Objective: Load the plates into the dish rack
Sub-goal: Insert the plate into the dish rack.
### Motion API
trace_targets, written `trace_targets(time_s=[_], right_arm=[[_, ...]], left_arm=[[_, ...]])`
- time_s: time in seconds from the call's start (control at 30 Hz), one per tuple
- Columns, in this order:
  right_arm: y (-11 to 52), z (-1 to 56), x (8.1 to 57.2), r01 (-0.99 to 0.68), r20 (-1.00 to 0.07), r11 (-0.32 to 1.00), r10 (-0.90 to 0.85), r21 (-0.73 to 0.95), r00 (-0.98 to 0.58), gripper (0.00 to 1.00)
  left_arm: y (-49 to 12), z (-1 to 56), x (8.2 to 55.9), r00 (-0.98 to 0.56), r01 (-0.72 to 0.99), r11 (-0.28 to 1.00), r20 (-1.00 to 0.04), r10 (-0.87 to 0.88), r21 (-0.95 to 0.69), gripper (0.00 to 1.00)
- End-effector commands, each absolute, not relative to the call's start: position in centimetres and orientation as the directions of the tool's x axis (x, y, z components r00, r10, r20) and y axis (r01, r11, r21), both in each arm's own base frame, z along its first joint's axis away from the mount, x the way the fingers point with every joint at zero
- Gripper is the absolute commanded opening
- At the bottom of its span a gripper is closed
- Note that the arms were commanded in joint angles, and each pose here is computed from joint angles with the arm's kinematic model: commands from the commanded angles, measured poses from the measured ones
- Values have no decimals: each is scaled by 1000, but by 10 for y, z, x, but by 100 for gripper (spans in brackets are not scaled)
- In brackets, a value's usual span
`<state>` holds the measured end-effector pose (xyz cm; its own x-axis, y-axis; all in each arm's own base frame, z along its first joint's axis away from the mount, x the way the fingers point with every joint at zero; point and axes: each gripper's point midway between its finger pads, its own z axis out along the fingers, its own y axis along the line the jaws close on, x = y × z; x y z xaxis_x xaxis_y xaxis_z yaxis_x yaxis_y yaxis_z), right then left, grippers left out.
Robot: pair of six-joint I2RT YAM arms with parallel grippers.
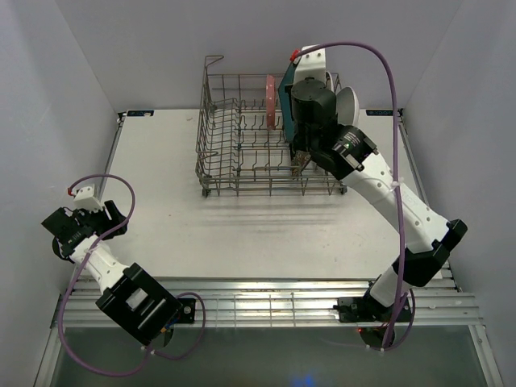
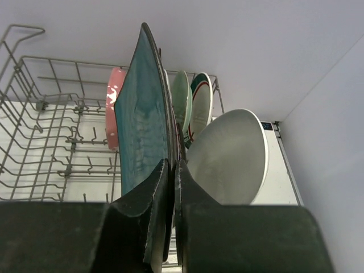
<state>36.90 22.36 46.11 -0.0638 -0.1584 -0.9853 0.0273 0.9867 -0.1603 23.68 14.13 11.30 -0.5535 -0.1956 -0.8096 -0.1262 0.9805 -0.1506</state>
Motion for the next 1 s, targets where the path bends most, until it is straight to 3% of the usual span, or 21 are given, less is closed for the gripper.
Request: trace_targets(time_s=[0.0, 0.97], right_arm=[[214, 499, 377, 12, -999, 999, 49, 49, 17, 8], [229, 410, 436, 116, -983, 983, -125, -141, -135, 8]], left_arm=[[144, 126, 240, -520, -119, 985, -837, -170, -126, 73], [143, 125, 241, -517, -114, 985, -839, -169, -128, 73]])
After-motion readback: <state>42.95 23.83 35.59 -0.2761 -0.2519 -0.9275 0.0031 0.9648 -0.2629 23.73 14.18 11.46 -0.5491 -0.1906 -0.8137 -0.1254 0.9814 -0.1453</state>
